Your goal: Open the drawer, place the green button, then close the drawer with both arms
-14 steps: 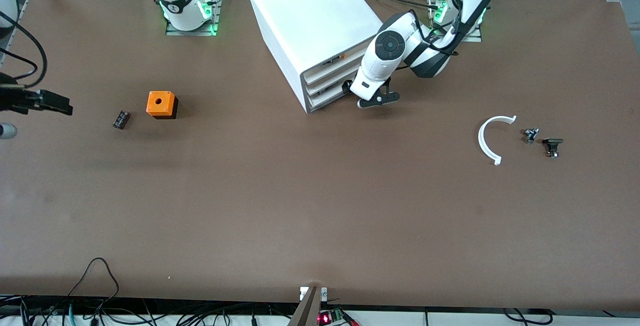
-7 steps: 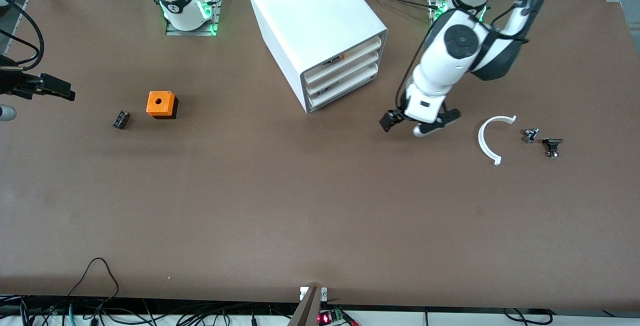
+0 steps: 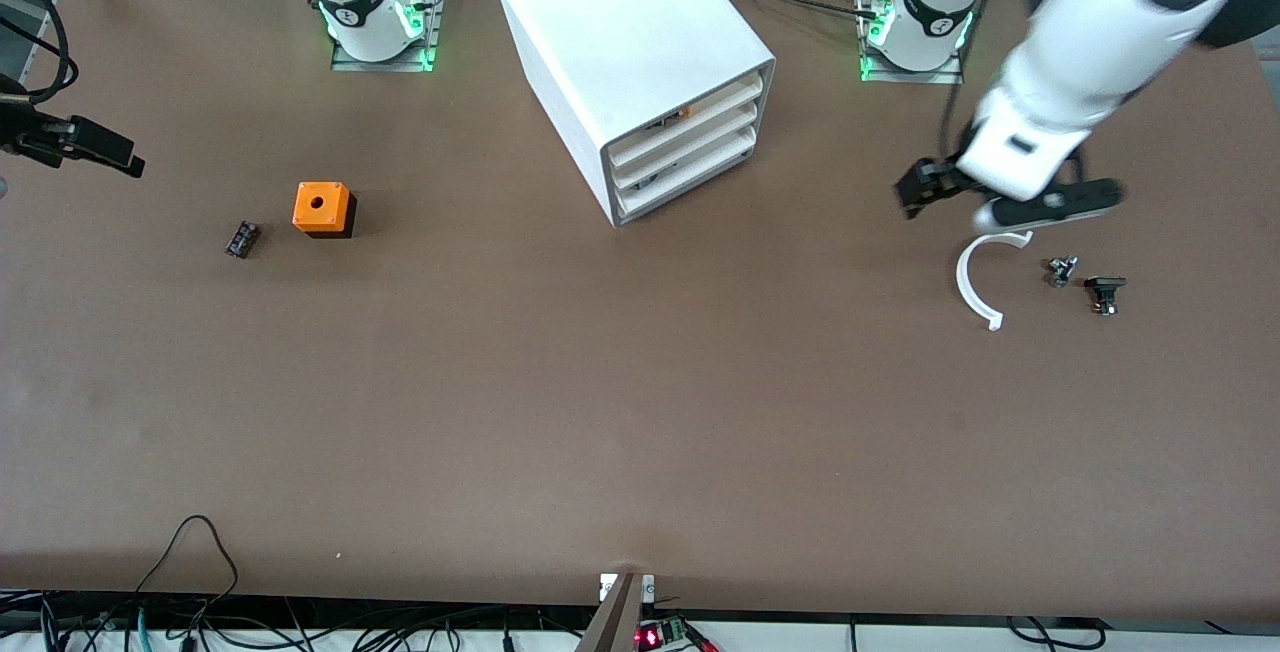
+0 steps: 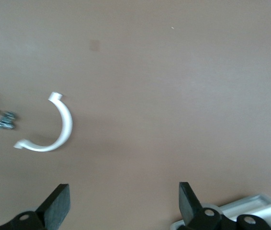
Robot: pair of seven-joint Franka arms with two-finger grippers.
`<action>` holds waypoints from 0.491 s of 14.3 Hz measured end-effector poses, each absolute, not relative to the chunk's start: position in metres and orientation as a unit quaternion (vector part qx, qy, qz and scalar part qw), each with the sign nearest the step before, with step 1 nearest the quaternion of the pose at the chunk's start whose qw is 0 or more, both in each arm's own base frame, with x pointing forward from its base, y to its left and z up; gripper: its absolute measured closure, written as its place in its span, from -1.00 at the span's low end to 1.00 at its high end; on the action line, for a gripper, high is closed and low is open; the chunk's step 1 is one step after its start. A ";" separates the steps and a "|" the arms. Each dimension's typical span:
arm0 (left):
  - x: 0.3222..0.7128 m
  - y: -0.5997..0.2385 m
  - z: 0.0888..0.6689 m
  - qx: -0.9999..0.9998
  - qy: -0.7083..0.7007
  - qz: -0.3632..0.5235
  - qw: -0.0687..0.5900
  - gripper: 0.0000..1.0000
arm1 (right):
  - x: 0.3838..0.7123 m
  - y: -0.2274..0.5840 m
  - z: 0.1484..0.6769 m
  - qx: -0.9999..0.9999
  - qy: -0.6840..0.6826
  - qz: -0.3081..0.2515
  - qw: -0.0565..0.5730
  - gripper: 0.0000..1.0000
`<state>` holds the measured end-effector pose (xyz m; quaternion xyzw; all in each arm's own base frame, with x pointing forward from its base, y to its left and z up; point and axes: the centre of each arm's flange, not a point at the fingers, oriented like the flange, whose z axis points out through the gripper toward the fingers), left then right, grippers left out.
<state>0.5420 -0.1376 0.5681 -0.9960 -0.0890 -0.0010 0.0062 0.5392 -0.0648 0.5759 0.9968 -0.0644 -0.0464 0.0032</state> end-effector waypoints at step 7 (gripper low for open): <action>0.538 -0.039 0.602 -1.000 -0.013 0.008 0.002 -1.00 | 0.539 -0.067 0.573 0.998 -0.048 -0.048 0.002 -1.00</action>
